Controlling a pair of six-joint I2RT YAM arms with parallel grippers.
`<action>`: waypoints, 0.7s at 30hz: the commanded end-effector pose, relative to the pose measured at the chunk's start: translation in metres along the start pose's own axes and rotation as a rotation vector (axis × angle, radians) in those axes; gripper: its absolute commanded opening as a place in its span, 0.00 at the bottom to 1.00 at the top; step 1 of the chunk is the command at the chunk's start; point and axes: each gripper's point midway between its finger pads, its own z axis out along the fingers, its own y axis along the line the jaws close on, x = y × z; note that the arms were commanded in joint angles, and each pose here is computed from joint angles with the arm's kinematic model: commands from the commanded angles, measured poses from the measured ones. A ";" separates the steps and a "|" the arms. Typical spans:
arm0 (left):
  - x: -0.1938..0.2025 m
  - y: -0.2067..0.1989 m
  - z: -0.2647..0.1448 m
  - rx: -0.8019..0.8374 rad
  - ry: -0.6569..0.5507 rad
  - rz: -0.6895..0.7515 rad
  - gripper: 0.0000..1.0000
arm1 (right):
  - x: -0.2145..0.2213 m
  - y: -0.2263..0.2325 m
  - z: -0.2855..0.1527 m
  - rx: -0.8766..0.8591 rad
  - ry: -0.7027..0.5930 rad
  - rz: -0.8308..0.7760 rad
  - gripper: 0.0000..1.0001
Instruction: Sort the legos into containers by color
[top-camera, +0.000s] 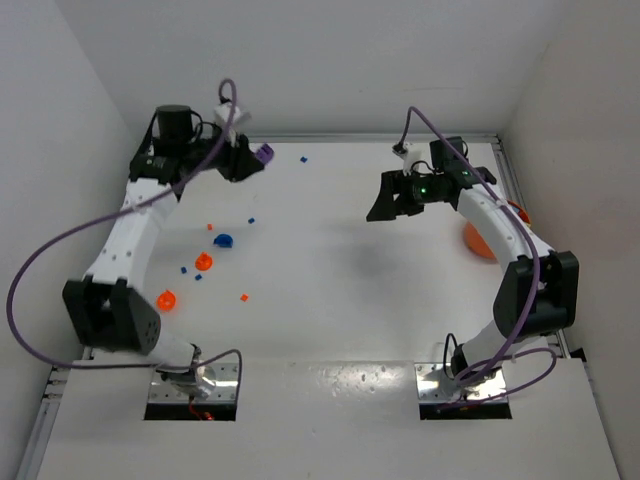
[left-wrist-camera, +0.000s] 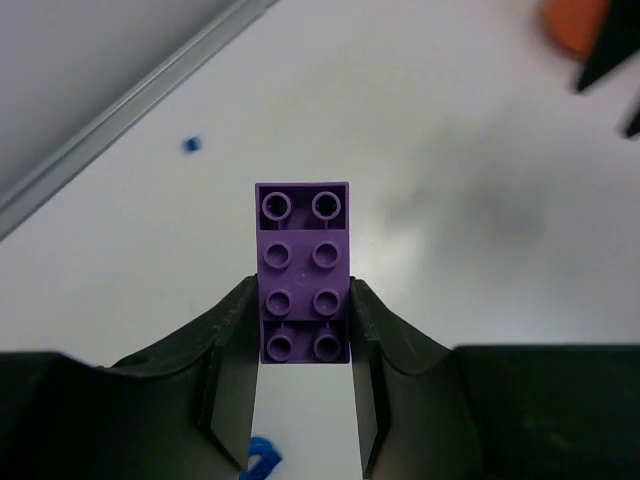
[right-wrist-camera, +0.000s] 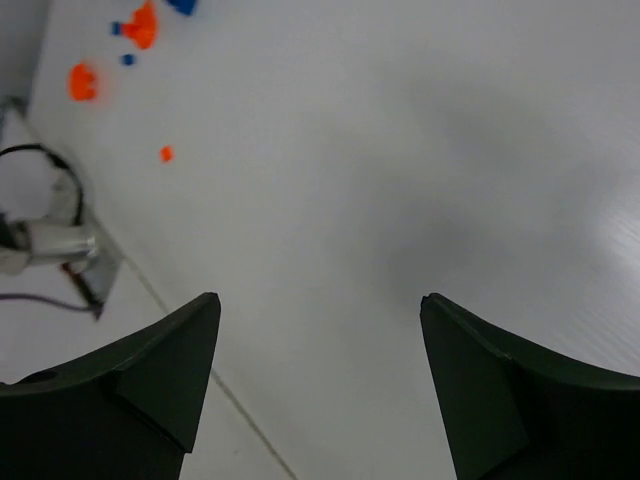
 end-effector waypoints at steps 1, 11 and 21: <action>0.019 -0.097 -0.009 0.219 0.019 0.181 0.13 | -0.005 0.060 -0.014 -0.320 -0.011 0.082 0.82; 0.038 -0.184 -0.007 0.291 0.047 0.297 0.13 | -0.040 0.126 -0.027 -0.656 -0.039 0.173 0.85; 0.032 -0.201 0.010 0.355 0.054 0.321 0.13 | -0.038 0.136 -0.003 -0.634 -0.007 0.163 0.85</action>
